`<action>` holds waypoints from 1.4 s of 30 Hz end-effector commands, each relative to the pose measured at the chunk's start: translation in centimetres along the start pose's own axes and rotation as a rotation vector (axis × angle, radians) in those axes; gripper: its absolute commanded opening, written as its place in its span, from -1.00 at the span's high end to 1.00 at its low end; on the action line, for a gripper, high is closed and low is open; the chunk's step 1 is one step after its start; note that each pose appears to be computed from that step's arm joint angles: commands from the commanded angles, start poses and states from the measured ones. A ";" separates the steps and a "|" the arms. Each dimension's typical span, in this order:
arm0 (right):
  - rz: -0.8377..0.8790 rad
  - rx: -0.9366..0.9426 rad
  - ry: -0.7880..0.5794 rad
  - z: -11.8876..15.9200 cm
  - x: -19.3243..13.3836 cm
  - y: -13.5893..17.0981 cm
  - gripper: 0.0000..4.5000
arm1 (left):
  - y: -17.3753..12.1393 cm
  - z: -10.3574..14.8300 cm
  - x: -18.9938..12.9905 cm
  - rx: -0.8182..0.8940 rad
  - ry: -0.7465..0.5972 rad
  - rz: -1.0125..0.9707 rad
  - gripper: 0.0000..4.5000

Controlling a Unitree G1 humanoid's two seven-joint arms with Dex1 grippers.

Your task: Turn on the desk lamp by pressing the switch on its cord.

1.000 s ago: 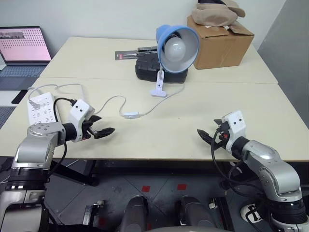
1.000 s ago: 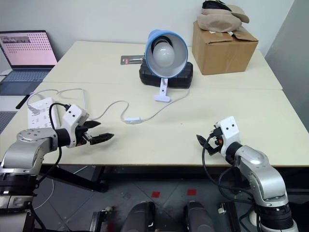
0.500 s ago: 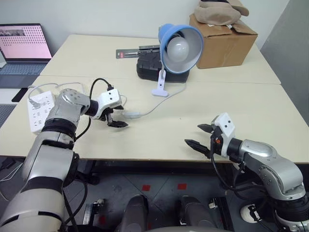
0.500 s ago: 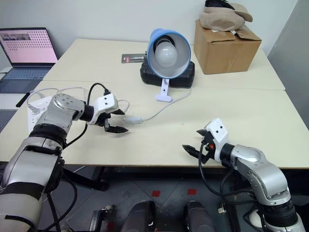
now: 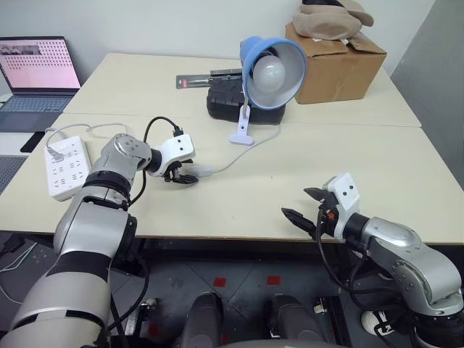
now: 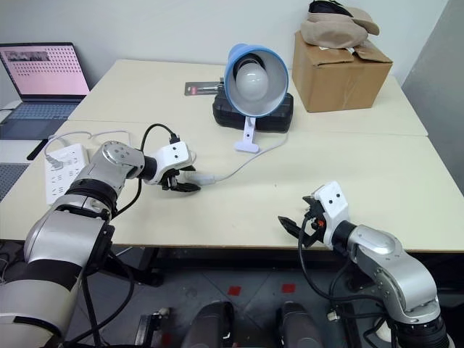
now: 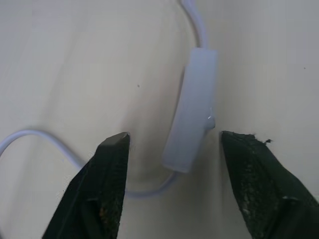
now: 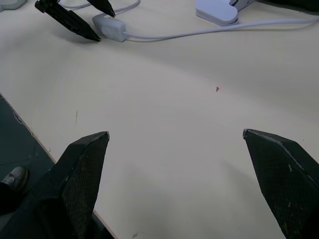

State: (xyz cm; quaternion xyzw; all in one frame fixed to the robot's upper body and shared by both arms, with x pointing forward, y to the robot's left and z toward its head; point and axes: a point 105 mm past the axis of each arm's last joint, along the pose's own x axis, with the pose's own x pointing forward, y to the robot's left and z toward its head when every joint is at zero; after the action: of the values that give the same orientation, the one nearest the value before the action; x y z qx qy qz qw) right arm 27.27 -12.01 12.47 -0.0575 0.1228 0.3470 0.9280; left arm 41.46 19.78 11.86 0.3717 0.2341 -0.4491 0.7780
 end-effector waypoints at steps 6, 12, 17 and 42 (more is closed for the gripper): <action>-0.011 -0.018 -0.048 1.2 -0.4 0.1 -1.00 | 0.0 0.4 -0.4 -0.043 -0.024 -0.034 0.52; -0.014 -0.012 -0.051 1.1 -0.4 0.0 -1.00 | -0.3 0.0 -0.5 -0.097 -0.040 -0.046 0.83; -0.017 0.001 -0.061 1.3 -0.3 0.0 -1.00 | 0.0 3.2 -0.5 -0.427 -0.271 -0.113 0.83; 0.323 1.038 -0.364 4.9 0.2 2.8 -1.00 | -14.1 13.8 -1.0 -1.174 -0.726 -0.786 0.83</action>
State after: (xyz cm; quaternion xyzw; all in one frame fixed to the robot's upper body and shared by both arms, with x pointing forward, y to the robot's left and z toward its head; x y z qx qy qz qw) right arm 26.56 -9.04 15.88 0.4744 0.1315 0.3633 0.7910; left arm 29.66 5.20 14.54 -0.3858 0.2991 -0.5640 0.6660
